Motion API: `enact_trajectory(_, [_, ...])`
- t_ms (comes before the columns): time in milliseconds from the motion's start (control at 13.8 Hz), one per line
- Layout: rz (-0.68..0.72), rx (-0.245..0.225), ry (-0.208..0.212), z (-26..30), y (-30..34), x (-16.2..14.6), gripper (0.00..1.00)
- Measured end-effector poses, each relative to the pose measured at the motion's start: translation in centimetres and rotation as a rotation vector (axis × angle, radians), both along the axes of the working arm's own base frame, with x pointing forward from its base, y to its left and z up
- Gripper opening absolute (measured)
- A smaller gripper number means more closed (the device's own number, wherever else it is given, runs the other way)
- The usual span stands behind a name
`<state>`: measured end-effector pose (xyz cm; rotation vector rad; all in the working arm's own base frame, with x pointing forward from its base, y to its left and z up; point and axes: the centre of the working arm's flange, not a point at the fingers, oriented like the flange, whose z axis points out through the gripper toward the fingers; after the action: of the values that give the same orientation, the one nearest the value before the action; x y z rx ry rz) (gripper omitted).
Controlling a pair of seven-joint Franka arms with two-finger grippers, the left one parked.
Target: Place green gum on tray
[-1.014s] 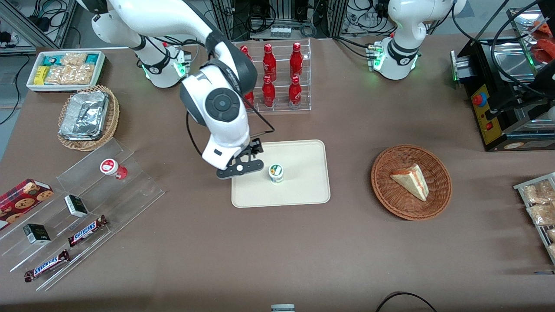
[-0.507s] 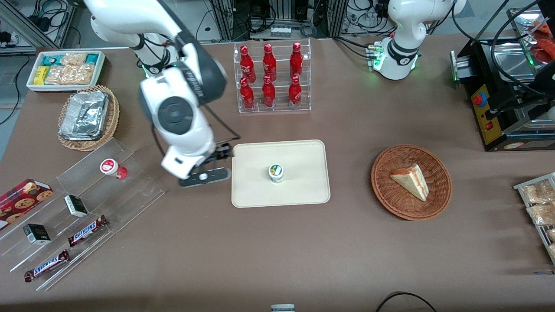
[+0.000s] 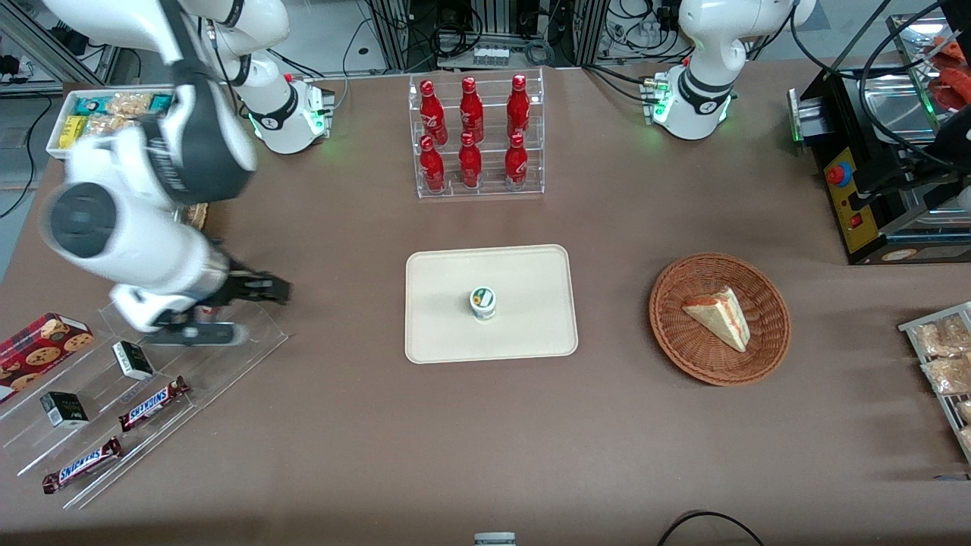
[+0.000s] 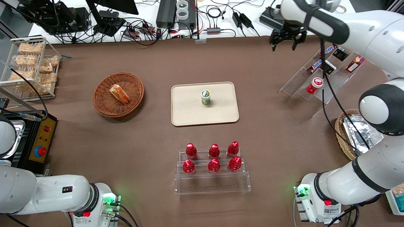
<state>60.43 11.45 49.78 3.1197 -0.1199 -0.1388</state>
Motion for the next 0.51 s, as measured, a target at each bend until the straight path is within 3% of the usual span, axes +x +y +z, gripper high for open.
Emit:
enact_trajectory(362, [0.033, 0.023, -0.039, 4.2, -7.3, -2.5, 1.00])
enact_trajectory(507, [0.049, 0.028, -0.021, 6.1, -9.3, -4.1, 1.00])
